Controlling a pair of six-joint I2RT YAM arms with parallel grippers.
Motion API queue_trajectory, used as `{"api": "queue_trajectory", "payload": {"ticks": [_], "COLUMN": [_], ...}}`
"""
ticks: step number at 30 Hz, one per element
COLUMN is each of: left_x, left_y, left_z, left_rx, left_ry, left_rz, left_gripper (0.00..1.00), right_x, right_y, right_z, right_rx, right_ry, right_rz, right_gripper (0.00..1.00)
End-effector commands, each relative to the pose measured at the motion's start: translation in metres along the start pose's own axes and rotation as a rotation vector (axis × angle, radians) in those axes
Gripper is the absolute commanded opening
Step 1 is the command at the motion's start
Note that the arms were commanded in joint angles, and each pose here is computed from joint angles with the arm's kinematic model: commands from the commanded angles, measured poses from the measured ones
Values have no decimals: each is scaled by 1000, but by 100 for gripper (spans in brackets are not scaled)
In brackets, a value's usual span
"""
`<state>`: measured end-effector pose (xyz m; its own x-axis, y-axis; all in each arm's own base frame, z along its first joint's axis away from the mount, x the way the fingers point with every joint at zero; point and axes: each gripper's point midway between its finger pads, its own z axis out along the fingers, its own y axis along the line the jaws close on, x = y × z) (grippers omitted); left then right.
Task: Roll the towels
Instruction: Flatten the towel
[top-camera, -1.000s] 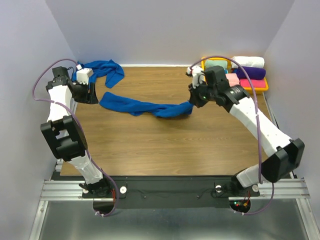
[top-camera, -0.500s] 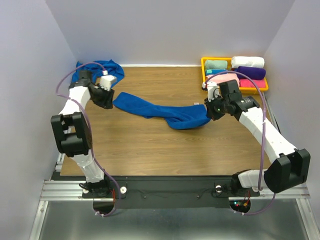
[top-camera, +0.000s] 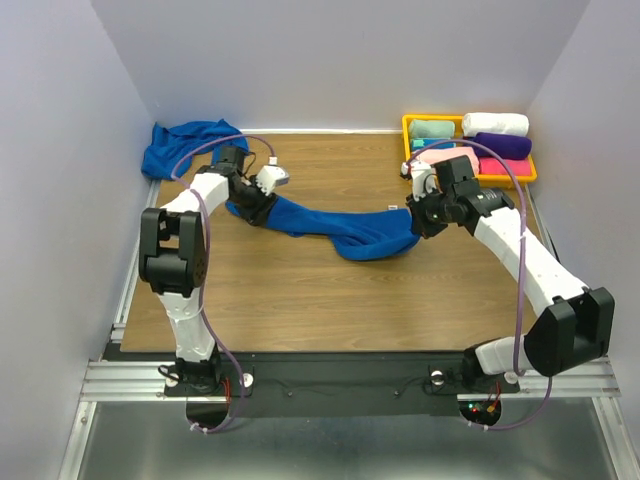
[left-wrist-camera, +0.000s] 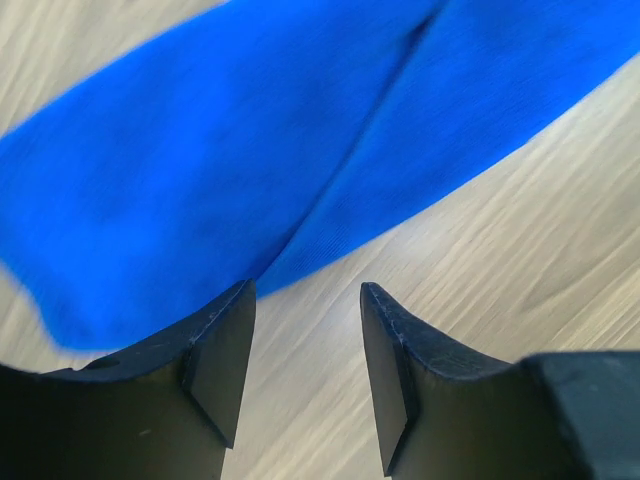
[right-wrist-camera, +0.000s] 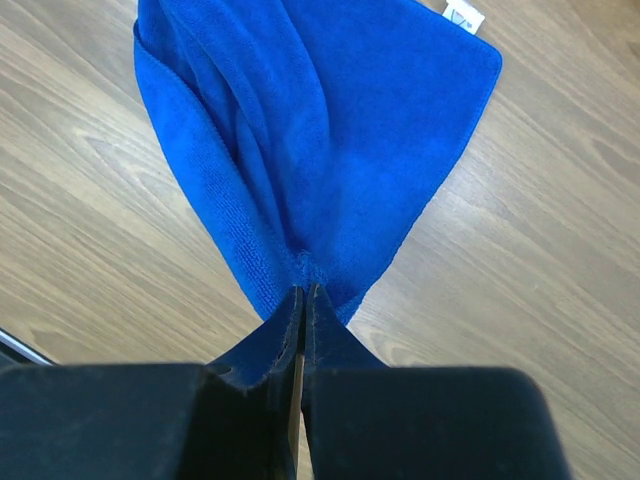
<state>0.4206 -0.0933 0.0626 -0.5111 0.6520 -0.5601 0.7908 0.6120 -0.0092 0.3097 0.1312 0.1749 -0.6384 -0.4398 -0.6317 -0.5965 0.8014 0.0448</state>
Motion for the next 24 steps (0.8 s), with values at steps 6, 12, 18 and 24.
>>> {"api": "queue_trajectory", "payload": {"ticks": [6, 12, 18, 24], "left_x": [-2, 9, 9, -4], "left_y": [-32, -27, -97, -120], "left_z": [36, 34, -64, -127], "left_rx": [95, 46, 108, 38], "left_ry": [38, 73, -24, -115], "left_rz": [114, 122, 156, 196], "left_gripper": [57, 12, 0, 0], "right_x": [-19, -17, 7, 19], "right_y": [-1, -1, 12, 27], "right_z": [-10, -15, -40, -72], "right_rx": [8, 6, -17, -37], "right_ry": [-41, -31, -14, -52], "right_rz": [-38, -53, -91, -136], "right_gripper": [1, 1, 1, 0]}}
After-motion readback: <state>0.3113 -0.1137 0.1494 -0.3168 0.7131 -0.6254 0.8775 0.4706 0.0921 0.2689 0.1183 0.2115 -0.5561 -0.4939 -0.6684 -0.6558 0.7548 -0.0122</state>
